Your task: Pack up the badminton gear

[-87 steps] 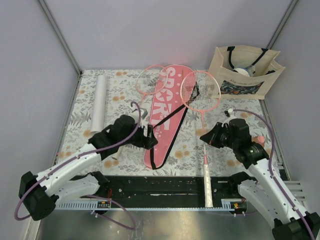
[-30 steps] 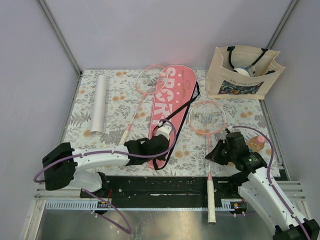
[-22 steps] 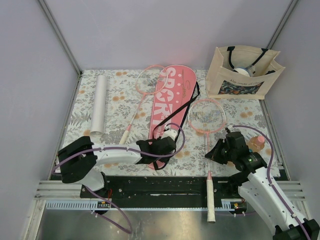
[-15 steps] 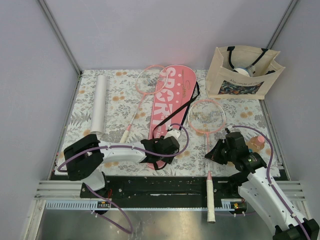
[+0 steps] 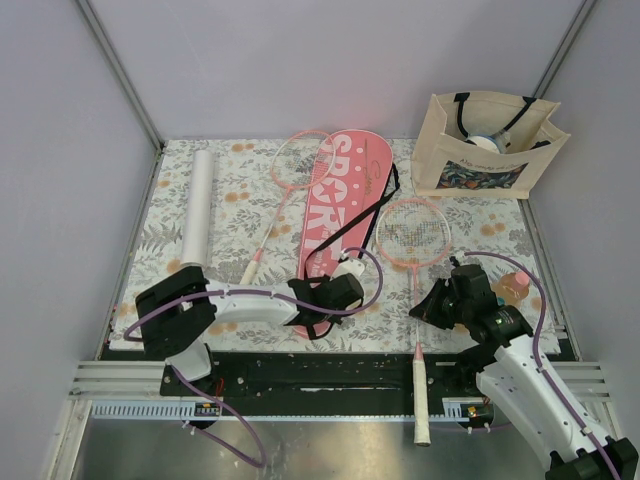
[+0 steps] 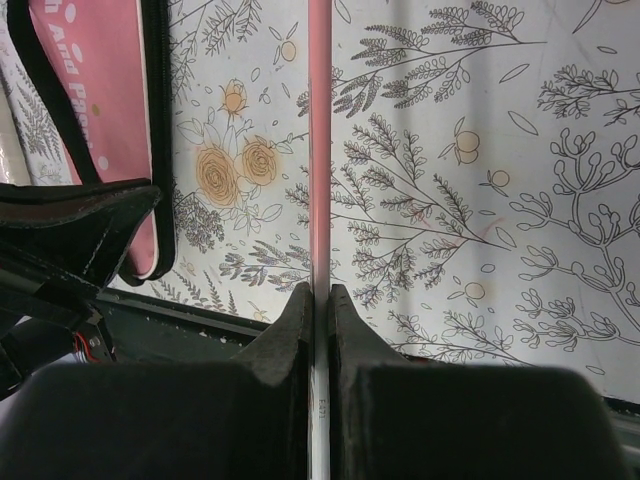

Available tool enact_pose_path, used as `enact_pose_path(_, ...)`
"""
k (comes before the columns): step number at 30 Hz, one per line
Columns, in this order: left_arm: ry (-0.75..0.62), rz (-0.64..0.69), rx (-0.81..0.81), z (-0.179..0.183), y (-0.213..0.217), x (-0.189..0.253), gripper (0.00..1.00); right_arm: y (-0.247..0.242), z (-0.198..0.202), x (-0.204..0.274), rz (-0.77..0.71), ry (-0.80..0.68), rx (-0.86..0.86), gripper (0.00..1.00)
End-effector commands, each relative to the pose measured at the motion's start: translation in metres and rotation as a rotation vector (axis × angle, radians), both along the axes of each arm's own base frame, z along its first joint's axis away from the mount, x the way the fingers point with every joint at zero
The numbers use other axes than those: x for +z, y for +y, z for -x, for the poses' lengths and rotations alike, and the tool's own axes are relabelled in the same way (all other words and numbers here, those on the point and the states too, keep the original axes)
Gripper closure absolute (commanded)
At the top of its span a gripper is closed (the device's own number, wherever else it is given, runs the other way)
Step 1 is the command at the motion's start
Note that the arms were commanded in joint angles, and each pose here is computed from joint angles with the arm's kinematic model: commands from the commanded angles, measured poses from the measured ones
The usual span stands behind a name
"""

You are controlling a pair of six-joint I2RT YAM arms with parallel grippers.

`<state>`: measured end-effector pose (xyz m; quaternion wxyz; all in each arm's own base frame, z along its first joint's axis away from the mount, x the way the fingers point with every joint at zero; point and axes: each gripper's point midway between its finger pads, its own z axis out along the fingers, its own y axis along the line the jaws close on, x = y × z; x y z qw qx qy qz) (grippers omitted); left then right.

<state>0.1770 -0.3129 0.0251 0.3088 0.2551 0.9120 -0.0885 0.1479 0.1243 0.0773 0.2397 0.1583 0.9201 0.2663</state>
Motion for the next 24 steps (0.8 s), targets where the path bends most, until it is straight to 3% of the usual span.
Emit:
enact_pose_path(1,-0.029,0.042,0.018,-0.003,-0.001,0.020,1.00,0.008,-0.007,0.012,-0.043,-0.057,0.018,1.00)
enact_pose_path(18,-0.014,0.245,0.002,0.011,-0.010,0.072,1.00,0.015,-0.005,0.012,-0.084,-0.045,0.033,1.00)
enact_pose_path(24,0.000,0.279,-0.018,0.015,-0.014,0.074,1.00,0.036,-0.012,0.026,-0.184,-0.119,0.100,1.00)
